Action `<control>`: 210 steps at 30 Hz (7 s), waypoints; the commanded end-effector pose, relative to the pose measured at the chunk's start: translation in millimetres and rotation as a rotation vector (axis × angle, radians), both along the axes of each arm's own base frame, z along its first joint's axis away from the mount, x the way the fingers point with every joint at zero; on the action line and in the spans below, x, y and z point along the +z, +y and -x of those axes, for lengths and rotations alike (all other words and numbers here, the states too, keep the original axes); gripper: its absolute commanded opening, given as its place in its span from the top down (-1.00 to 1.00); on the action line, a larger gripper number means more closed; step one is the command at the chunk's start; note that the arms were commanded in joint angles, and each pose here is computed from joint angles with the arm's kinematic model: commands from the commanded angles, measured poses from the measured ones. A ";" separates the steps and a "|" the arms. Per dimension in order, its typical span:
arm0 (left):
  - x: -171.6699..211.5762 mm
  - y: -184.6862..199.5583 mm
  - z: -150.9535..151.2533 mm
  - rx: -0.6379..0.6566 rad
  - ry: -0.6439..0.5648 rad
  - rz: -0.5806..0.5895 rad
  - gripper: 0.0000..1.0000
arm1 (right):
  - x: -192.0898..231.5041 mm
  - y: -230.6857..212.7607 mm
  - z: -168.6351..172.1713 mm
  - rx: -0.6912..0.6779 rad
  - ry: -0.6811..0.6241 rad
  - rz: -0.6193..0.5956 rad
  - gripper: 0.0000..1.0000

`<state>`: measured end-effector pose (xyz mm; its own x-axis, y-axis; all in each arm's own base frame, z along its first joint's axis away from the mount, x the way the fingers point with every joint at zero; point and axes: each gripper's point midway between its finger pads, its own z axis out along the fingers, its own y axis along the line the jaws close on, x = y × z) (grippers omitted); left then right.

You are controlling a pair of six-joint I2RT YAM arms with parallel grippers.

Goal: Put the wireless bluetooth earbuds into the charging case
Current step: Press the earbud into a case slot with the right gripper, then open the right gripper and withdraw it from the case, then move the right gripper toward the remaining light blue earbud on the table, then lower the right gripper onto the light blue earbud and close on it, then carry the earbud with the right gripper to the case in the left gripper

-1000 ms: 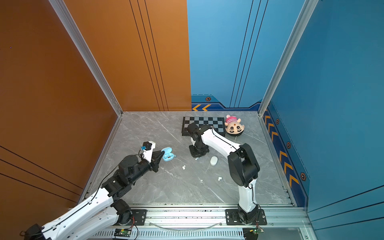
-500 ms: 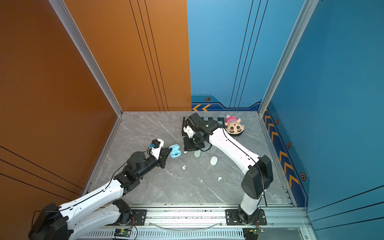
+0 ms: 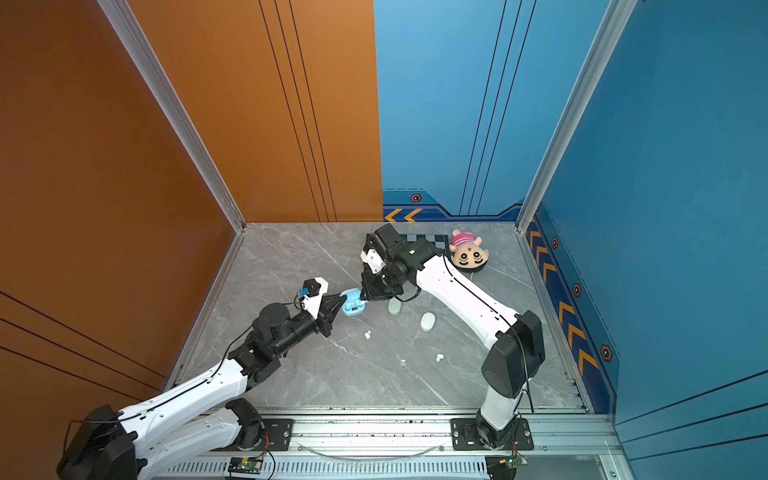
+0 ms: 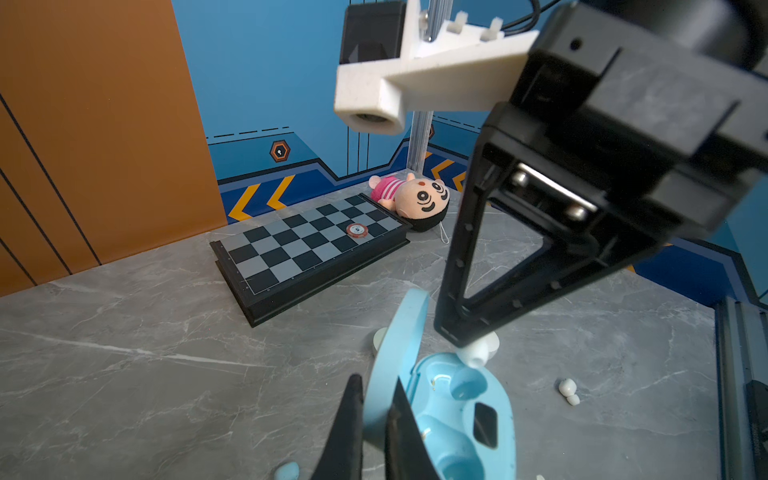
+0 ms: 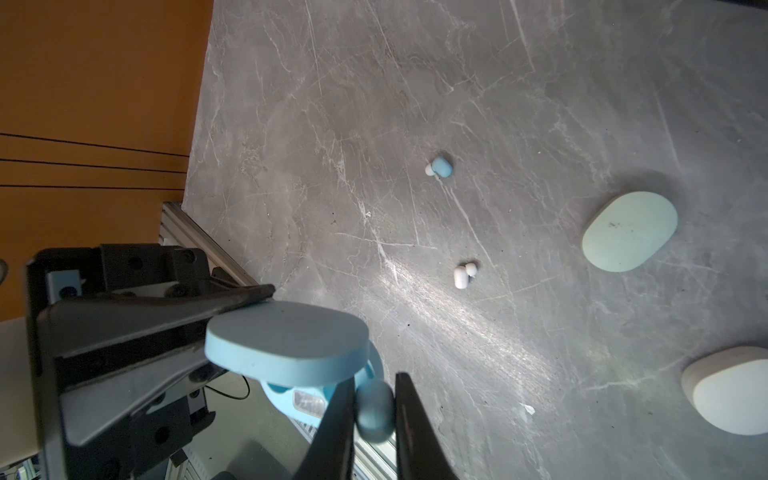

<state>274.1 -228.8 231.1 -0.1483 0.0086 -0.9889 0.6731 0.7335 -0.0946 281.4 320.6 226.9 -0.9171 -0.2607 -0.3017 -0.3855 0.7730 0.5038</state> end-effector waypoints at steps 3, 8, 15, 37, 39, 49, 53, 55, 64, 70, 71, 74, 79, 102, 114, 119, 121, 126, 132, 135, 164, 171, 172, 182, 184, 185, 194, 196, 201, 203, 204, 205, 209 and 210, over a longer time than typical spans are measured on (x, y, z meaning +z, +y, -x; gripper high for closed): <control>0.7 -4.6 6.3 -0.032 -0.009 0.010 1.00 | 3.3 6.7 -7.7 -0.017 0.002 -0.019 0.64; 2.1 -3.6 5.7 -0.025 -0.009 0.016 1.00 | -1.1 12.9 -2.0 0.002 0.007 -0.010 0.62; 2.6 -2.4 4.8 -0.016 -0.011 0.017 1.00 | -2.2 16.2 1.4 0.011 0.007 -0.010 0.50; -4.4 0.6 3.0 0.005 0.003 0.008 1.00 | 11.8 20.0 5.2 0.011 0.008 -0.065 0.37; -4.1 0.3 3.0 0.004 0.002 0.008 1.00 | 12.4 20.1 6.0 0.011 0.008 -0.066 0.37; -5.4 0.6 1.9 0.009 0.013 0.013 1.00 | 15.5 21.3 10.8 0.012 0.007 -0.072 0.38; -4.1 2.1 2.1 0.015 0.010 0.018 1.00 | 26.1 20.7 7.2 0.003 -0.012 -0.093 0.38; -4.4 5.9 0.8 0.037 0.013 0.024 1.00 | 40.2 18.5 1.1 -0.014 -0.042 -0.114 0.38; -2.0 51.9 -9.0 0.261 0.038 0.054 1.00 | 76.8 -24.7 -46.0 -0.196 -0.249 -0.063 0.27; 0.1 78.5 -2.3 0.333 0.051 0.039 1.00 | 30.2 -24.3 -70.5 -0.239 -0.165 0.009 0.16; 1.2 84.3 -0.6 0.351 0.052 0.043 1.00 | 22.3 -23.3 -75.2 -0.270 -0.136 0.015 0.15; 1.3 98.6 6.0 0.398 0.055 0.048 1.00 | -4.2 -32.9 -89.1 -0.488 -0.039 0.078 0.12; 1.4 117.7 15.5 0.465 0.045 0.064 1.00 | -56.0 -29.4 -85.1 -0.872 0.165 0.098 0.10; -5.4 133.4 26.5 0.502 0.032 0.000 1.00 | -177.5 83.4 -60.6 -1.311 0.534 0.110 0.09; -6.8 131.8 26.7 0.493 0.034 -0.004 1.00 | -200.3 75.6 -69.3 -1.318 0.517 0.153 0.13; -8.1 129.8 26.4 0.483 0.035 -0.017 1.00 | -209.9 74.4 -73.3 -1.314 0.518 0.160 0.14; -8.2 129.8 26.4 0.483 0.035 -0.017 1.00 | -211.9 75.8 -78.5 -1.295 0.506 0.150 0.16; -9.7 130.0 26.4 0.484 0.036 -0.019 1.00 | -217.1 70.8 -77.9 -1.292 0.500 0.169 0.21; -10.3 130.4 26.7 0.484 0.036 -0.023 1.00 | -224.8 66.9 -73.0 -1.287 0.501 0.196 0.29; -9.9 131.0 27.1 0.485 0.033 -0.026 1.00 | -227.6 64.7 -71.7 -1.270 0.490 0.211 0.33; -8.7 128.6 26.2 0.471 0.035 -0.032 1.00 | -224.0 37.1 -69.1 -1.103 0.358 0.302 0.82; -0.3 116.9 21.1 0.422 0.042 0.029 1.00 | -172.1 25.5 -91.9 -0.948 0.189 0.266 0.86; 1.3 114.0 19.8 0.410 0.045 0.040 1.00 | -163.6 23.1 -94.2 -0.921 0.169 0.261 0.86; 9.9 65.3 -9.7 0.237 0.130 0.140 1.00 | -69.4 -20.6 -81.7 -0.543 0.063 0.116 0.87; 14.8 53.2 -15.7 0.194 0.135 0.147 1.00 | -48.9 -25.5 -73.4 -0.476 0.059 0.043 0.88; 18.4 46.0 -18.3 0.167 0.133 0.148 1.00 | -36.2 -28.5 -68.1 -0.443 0.056 0.003 0.87; 53.4 -10.6 -26.4 -0.015 0.070 0.109 1.00 | 70.8 -40.9 -20.0 -0.197 -0.040 -0.296 0.83; 61.7 -18.2 -29.2 -0.025 0.061 0.113 1.00 | 85.2 -40.6 -7.9 -0.151 -0.053 -0.338 0.82; 80.7 -33.5 -34.1 -0.036 0.028 0.116 1.00 | 111.0 -42.1 14.5 -0.086 -0.095 -0.413 0.80; 85.6 -39.9 -33.3 -0.050 0.021 0.117 1.00 | 119.1 -42.5 18.7 -0.083 -0.115 -0.438 0.79; 88.3 -43.5 -32.1 -0.060 0.017 0.119 1.00 | 121.7 -40.9 20.3 -0.078 -0.122 -0.454 0.78; 90.4 -46.2 -31.3 -0.066 0.015 0.121 1.00 | 123.1 -40.2 21.1 -0.079 -0.126 -0.465 0.77; 96.9 -54.8 -27.1 -0.085 0.003 0.124 1.00 | 125.2 -33.2 21.7 -0.076 -0.130 -0.497 0.76; 97.7 -56.1 -26.1 -0.087 0.002 0.124 1.00 | 125.7 -31.2 22.3 -0.070 -0.133 -0.500 0.76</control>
